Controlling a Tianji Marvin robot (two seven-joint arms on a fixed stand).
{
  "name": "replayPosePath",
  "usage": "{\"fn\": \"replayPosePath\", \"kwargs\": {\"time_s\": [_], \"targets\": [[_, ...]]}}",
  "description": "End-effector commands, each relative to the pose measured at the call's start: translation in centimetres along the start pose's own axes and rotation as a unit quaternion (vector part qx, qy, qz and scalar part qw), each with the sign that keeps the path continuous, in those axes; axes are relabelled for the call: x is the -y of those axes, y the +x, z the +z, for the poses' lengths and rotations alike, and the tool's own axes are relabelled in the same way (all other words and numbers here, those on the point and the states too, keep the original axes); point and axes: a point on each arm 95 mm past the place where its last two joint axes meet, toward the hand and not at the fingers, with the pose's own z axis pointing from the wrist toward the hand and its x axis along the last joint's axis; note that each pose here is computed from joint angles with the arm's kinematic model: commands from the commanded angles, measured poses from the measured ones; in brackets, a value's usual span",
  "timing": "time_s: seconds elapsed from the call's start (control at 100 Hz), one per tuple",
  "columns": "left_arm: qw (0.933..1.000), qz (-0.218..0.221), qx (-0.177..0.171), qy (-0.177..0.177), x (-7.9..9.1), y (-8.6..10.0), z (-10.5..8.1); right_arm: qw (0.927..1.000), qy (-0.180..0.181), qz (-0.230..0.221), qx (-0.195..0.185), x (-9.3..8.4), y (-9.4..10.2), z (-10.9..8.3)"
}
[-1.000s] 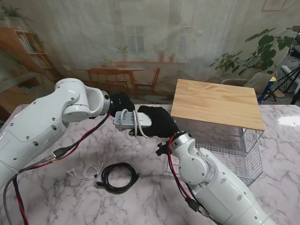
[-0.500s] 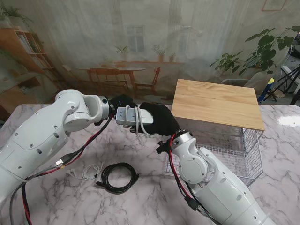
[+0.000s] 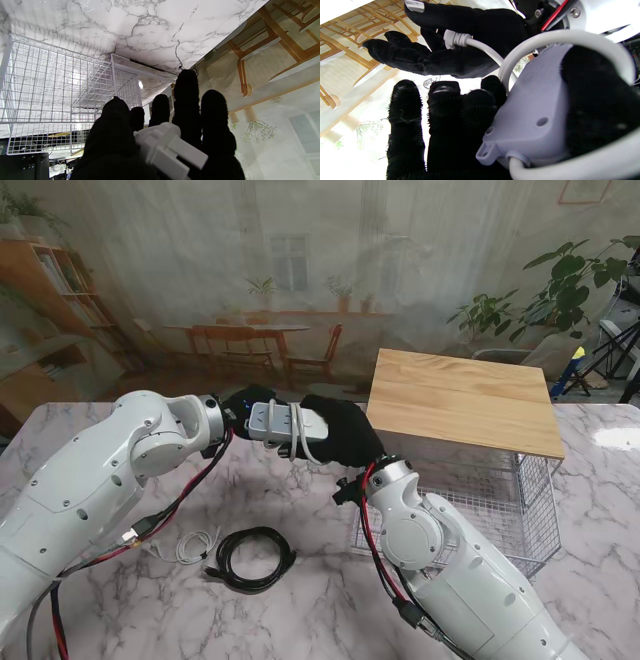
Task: Load the small electronics into the mesh drawer
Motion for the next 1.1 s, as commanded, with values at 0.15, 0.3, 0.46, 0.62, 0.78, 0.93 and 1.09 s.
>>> {"fn": "replayPosePath", "kwargs": {"time_s": [0.15, 0.3, 0.46, 0.62, 0.78, 0.93, 1.09], "targets": [[0.9997, 0.002, -0.014, -0.021, -1.0, 0.9, 0.8, 0.9998, -0.016, 0.006, -0.010, -0.7, 0.8, 0.7], [0.9983, 0.025, -0.036, -0.038, -0.5, 1.7, 1.2, 0.9997, -0.019, 0.008, -0.011, -0.7, 0.9, 0.9], [0.9955, 0.048, -0.050, -0.064, -0.5, 2.0, 1.4, 0.9995, -0.030, 0.009, -0.010, -1.1, 1.0, 0.8], [0.9940, 0.058, -0.055, -0.075, -0.9, 2.1, 1.3, 0.9992, -0.038, 0.010, -0.010, -1.3, 1.0, 0.9], [0.9943, 0.060, -0.052, -0.071, -1.0, 1.9, 0.9, 0.9991, -0.040, 0.010, -0.009, -1.3, 1.0, 0.9], [0.9956, 0.060, -0.036, -0.063, -0.8, 1.4, 0.3, 0.9992, -0.038, 0.008, -0.006, -1.2, 0.9, 0.8], [0.9975, 0.043, -0.016, -0.055, -0.2, 0.8, -0.1, 0.9993, -0.036, 0.008, -0.003, -1.1, 0.8, 0.6]]}}
